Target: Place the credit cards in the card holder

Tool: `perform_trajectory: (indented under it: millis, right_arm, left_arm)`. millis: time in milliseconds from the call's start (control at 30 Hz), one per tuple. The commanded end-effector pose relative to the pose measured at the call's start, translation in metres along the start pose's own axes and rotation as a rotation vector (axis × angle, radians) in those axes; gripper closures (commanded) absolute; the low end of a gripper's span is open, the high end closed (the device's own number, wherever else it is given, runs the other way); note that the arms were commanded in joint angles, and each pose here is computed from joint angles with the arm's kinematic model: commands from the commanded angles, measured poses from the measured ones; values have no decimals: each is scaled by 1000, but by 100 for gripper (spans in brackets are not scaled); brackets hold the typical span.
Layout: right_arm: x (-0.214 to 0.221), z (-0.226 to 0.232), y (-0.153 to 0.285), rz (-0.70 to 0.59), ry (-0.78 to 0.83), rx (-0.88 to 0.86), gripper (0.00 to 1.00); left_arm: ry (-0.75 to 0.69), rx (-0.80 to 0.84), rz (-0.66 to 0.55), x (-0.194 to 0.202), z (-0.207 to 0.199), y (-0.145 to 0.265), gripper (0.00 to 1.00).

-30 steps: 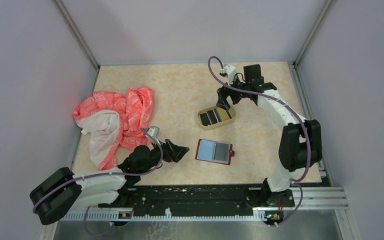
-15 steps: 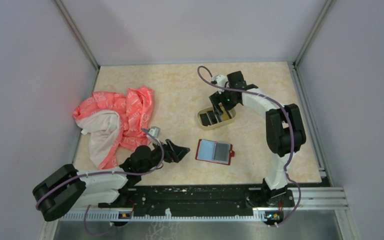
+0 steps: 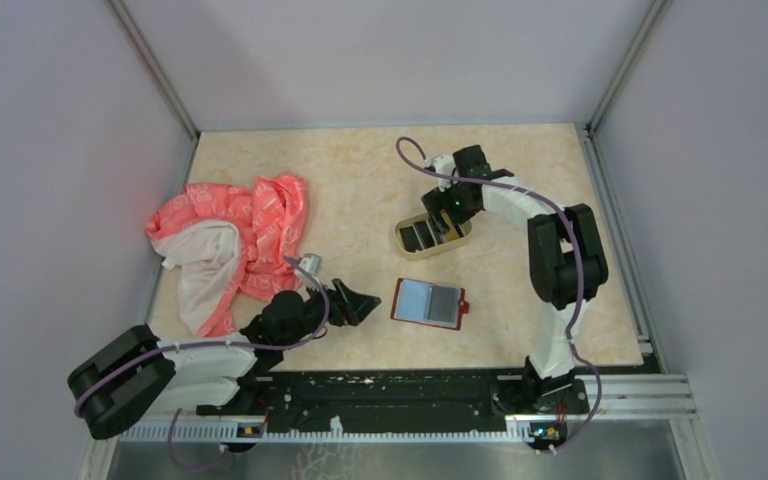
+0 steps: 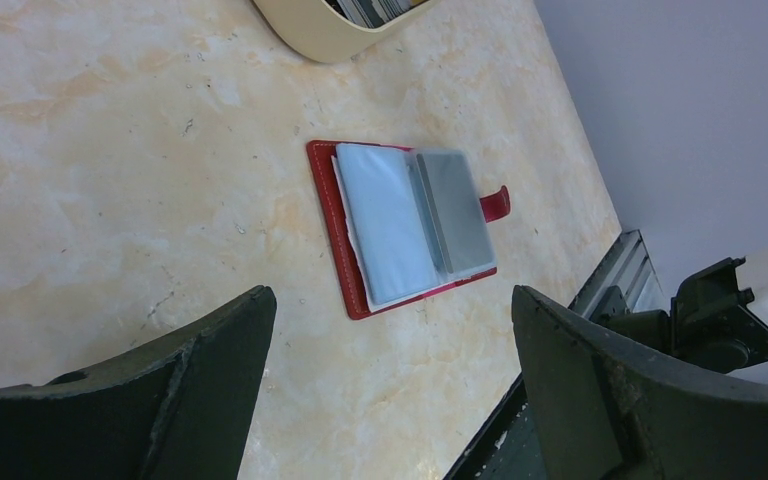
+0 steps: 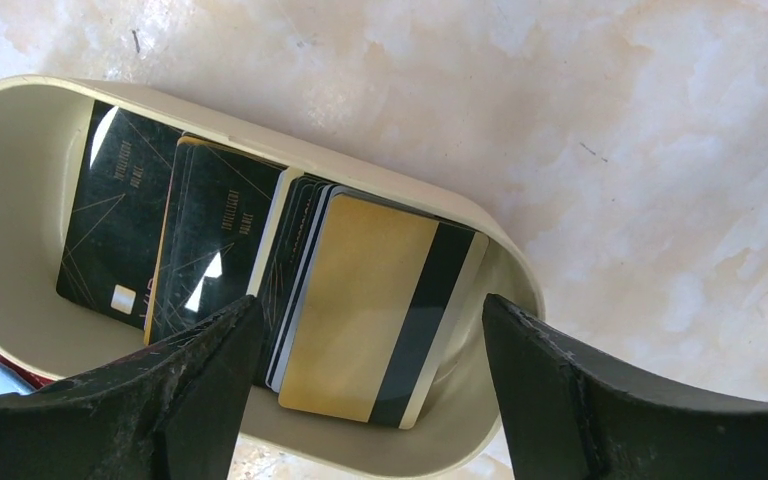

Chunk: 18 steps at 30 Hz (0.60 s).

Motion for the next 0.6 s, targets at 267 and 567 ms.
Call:
perform_trajectory:
  millis: [267,567]
  right_arm:
    - [-10,2,-6,5,-30,-7,27]
    - [-12,1,-4,3,-27,0,38]
  left_arm:
    - [10,36,-27,-6,-6,-1,7]
    - [10,40,-26,-7,-7,-1,7]
Point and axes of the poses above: each gripper's point midway between its finger pads, its own y axis back along the fingers, its own z axis along the line the jaws close on, x = y × z, the point moved 5 cm from there along y, back along the fingers, and after that the axes turned 12 degrees about -y, right-handed, at the moved point
